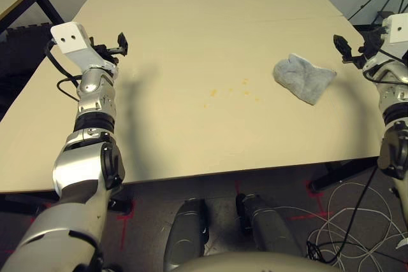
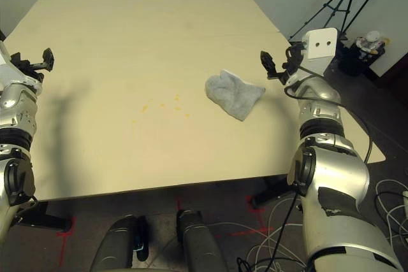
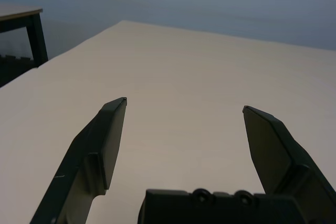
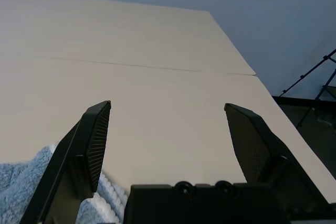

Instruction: Wipe the water off the table with a rag.

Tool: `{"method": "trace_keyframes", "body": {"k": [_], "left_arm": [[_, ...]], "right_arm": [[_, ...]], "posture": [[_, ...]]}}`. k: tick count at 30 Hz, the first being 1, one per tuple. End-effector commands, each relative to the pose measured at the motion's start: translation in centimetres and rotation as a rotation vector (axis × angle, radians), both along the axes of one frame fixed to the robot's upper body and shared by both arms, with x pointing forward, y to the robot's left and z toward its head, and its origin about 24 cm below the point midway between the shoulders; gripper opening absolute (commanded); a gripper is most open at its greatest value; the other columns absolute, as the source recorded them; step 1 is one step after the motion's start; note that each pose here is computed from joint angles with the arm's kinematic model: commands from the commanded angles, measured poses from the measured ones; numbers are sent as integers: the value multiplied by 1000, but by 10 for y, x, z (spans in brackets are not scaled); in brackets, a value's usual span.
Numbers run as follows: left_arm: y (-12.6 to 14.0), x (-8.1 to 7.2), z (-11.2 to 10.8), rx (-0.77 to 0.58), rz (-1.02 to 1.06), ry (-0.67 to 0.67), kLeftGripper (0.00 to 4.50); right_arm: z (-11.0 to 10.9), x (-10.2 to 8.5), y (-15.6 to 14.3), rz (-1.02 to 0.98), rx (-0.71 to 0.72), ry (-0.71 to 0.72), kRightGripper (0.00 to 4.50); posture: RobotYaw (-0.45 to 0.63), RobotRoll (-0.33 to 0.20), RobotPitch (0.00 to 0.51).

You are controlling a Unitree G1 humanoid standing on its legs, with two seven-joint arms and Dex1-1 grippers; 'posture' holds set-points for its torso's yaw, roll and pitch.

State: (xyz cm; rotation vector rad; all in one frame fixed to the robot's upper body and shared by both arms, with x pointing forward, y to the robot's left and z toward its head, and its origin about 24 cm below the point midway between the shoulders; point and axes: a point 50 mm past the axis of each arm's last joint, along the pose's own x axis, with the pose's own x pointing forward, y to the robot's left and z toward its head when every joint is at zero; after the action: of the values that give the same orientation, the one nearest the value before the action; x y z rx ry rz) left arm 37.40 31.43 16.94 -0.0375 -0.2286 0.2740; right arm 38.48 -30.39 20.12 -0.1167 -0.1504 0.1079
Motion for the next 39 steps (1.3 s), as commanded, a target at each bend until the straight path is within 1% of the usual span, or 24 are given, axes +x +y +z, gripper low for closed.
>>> {"method": "trace_keyframes", "body": {"k": [1, 3, 6, 8, 10, 11, 14, 16, 18, 20, 23, 25, 29, 31, 34, 39], "left_arm": [[2, -3, -6, -15, 10, 6, 4500], [-1, -1, -6, -19, -5, 10, 4500], [-5, 3, 0, -5, -47, 7, 4500], [-9, 6, 10, 15, -92, -4, 4500], [-13, 10, 22, 6, -173, -11, 4500], [-14, 11, 26, -2, -200, -13, 4500], [-28, 18, 52, -17, -421, -12, 4500], [-37, 19, 70, 10, -578, -4, 4500], [-47, 18, 82, 54, -713, 23, 4500], [-57, 15, 86, 133, -877, 97, 4500], [-71, 10, 94, 207, -1059, 158, 4500], [-80, 6, 100, 238, -1162, 187, 4500], [-90, -3, 109, 296, -1298, 240, 4500], [-91, -9, 111, 333, -1353, 280, 4500], [-88, -18, 110, 388, -1406, 369, 4500], [-77, -33, 107, 462, -1423, 487, 4500]], "right_arm": [[-4, 1, 1, -7, -7, 34, 4470], [-4, 1, -1, -31, 9, 39, 4470], [1, 1, -5, -63, 64, 30, 4470], [6, 1, -11, -86, 153, 51, 4470], [9, -1, -19, -92, 240, 123, 4470], [10, -2, -20, -88, 258, 146, 4470], [15, -11, -32, -45, 346, 271, 4470], [16, -20, -37, 5, 368, 377, 4470], [14, -27, -40, 47, 376, 461, 4470], [6, -35, -39, 88, 410, 581, 4470], [-7, -44, -37, 135, 404, 697, 4470], [-15, -48, -34, 170, 416, 746, 4470], [-25, -48, -24, 198, 487, 782, 4470], [-32, -48, -23, 179, 487, 798, 4470], [-38, -46, -18, 183, 506, 811, 4470], [-46, -40, -5, 199, 603, 822, 4470]], "posture": [[6, 0, 173], [6, 0, 174], [10, 0, 167], [16, 0, 162], [10, 0, 159], [7, 0, 157], [-11, 0, 161], [-19, 0, 164], [-23, 0, 167], [-40, 0, 173], [-44, 0, 175], [-43, 0, 173], [-39, 0, 173], [-36, 0, 173], [-31, 0, 173], [-19, 0, 172]]}}
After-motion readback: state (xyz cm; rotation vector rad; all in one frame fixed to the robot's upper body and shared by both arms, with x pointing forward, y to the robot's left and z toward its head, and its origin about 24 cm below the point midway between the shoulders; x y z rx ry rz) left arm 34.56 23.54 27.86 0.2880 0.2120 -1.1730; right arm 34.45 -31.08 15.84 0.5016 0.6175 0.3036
